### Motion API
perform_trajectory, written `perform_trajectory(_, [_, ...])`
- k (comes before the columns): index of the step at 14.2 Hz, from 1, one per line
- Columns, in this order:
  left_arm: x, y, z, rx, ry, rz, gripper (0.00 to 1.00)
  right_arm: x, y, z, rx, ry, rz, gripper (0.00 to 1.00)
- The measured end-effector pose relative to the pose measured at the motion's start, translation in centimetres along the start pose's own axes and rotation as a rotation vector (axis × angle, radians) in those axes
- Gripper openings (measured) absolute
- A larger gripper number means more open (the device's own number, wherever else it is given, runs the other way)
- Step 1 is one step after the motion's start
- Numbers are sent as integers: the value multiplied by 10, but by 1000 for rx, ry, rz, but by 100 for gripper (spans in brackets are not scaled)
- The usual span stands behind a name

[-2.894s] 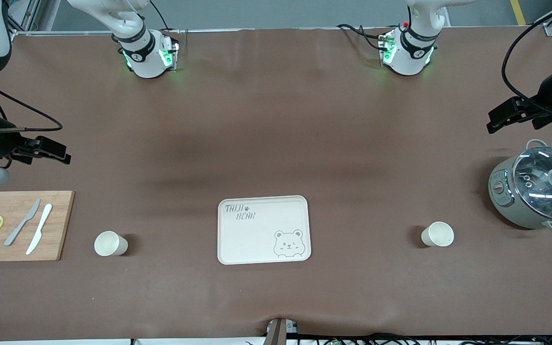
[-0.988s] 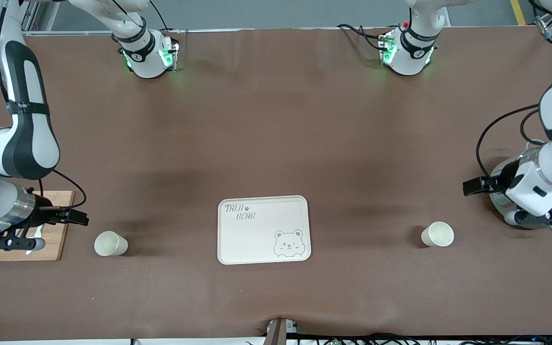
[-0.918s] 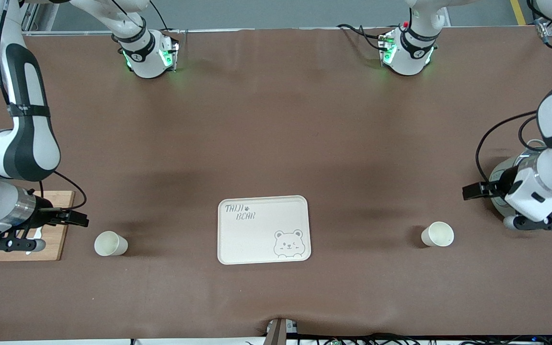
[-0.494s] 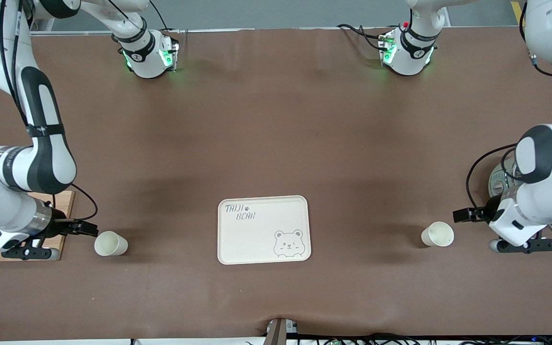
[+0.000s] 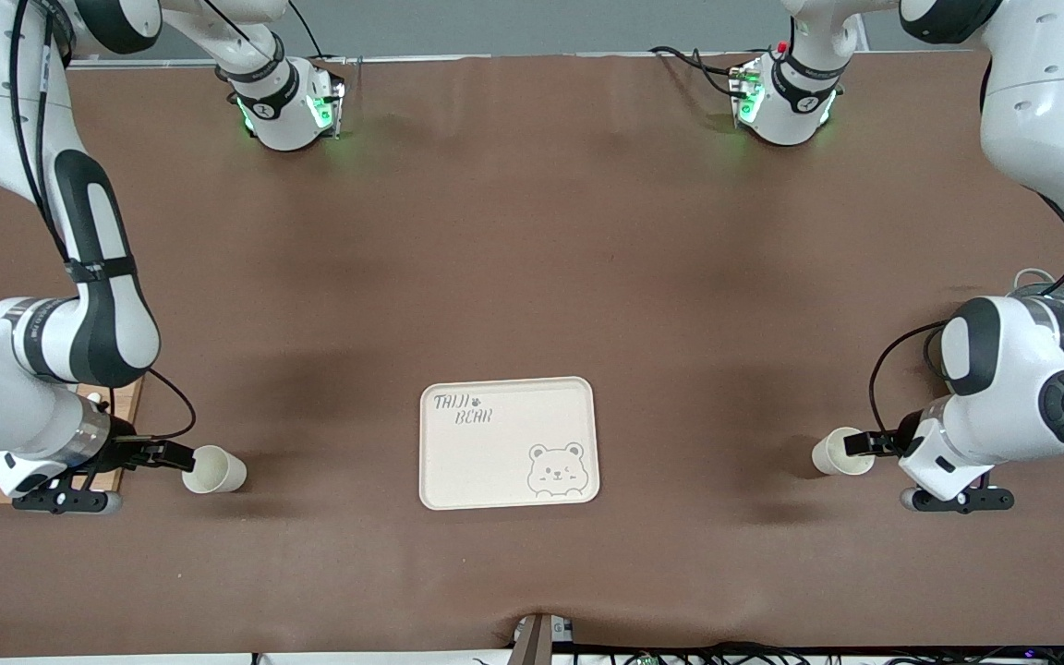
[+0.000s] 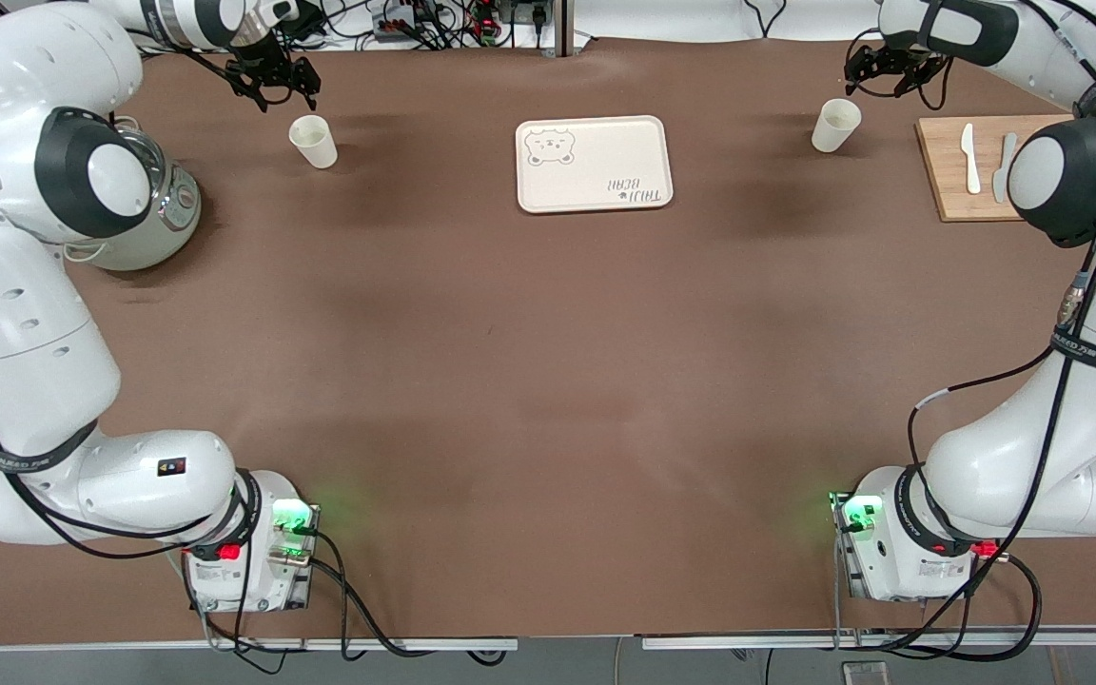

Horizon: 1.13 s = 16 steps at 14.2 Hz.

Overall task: Place white IKEA cup upright on tray with both arms
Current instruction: 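Close both grippers around the rims of the two white cups, then carry the cup with the left gripper toward the tray while the right gripper lifts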

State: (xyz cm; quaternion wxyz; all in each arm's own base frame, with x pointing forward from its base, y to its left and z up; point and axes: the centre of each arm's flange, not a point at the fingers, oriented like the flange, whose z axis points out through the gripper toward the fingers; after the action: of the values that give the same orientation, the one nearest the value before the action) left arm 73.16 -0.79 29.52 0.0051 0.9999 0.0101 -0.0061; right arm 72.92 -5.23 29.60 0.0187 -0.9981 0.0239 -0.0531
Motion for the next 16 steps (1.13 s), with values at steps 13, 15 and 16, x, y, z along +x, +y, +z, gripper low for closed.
perform_trajectory(13, [2, -18, 71, -26, 13, 6, 71, 1, 2, 51, -4, 31, -6, 100])
perform_trajectory(15, [2, -18, 71, -26, 14, 6, 52, 0, 2, 60, -4, 30, -7, 100])
perform_trajectory(16, [2, -18, 71, -26, 14, 6, 41, 0, 2, 64, -4, 33, -6, 100])
